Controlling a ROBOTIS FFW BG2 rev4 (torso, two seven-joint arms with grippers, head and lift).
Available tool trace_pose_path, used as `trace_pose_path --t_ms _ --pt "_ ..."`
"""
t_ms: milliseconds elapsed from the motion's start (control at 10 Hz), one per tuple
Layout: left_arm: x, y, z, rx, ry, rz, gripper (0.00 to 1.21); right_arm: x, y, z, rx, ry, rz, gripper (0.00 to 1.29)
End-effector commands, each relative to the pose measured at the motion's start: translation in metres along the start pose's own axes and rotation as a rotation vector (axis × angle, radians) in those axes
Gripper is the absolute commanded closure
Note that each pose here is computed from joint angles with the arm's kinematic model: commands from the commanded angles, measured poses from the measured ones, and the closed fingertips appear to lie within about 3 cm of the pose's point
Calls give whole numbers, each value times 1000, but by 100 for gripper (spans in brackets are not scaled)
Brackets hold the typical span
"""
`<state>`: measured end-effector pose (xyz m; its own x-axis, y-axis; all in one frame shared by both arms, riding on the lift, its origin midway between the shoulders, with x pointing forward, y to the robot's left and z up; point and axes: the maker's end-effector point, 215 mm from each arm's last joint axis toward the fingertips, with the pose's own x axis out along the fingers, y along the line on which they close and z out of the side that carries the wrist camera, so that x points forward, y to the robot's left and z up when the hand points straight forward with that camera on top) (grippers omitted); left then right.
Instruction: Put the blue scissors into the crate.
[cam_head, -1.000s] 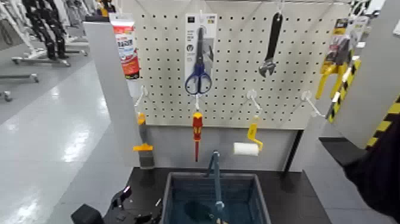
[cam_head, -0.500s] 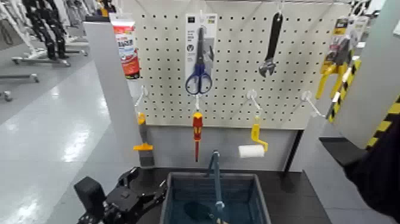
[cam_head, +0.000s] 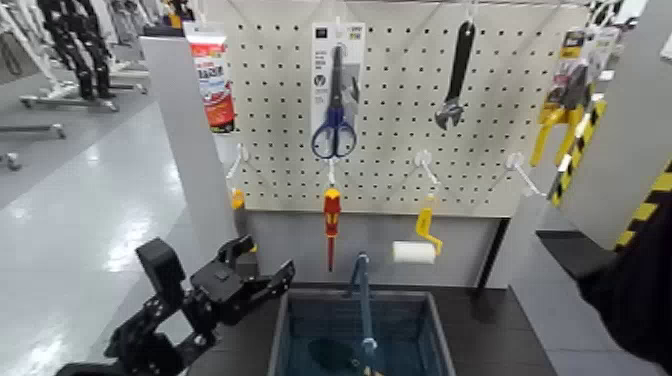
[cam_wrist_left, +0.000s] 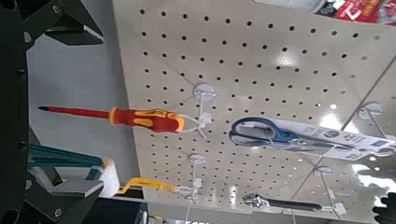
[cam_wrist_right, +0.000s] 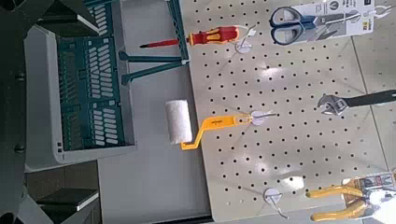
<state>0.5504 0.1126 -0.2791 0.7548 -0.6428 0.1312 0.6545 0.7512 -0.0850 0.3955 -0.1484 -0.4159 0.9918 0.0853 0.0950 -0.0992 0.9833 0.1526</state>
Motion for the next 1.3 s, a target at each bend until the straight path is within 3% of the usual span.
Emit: trace_pose_path --t_ms 100,700,1300 --pt "23 3 29 54 -25 -50 21 1 2 0 0 -1 7 9" --pt "72 5 90 146 -104 -145 21 4 6 1 4 -4 16 9" --pt "119 -16 146 238 -174 -257 21 7 6 3 5 -9 25 9"
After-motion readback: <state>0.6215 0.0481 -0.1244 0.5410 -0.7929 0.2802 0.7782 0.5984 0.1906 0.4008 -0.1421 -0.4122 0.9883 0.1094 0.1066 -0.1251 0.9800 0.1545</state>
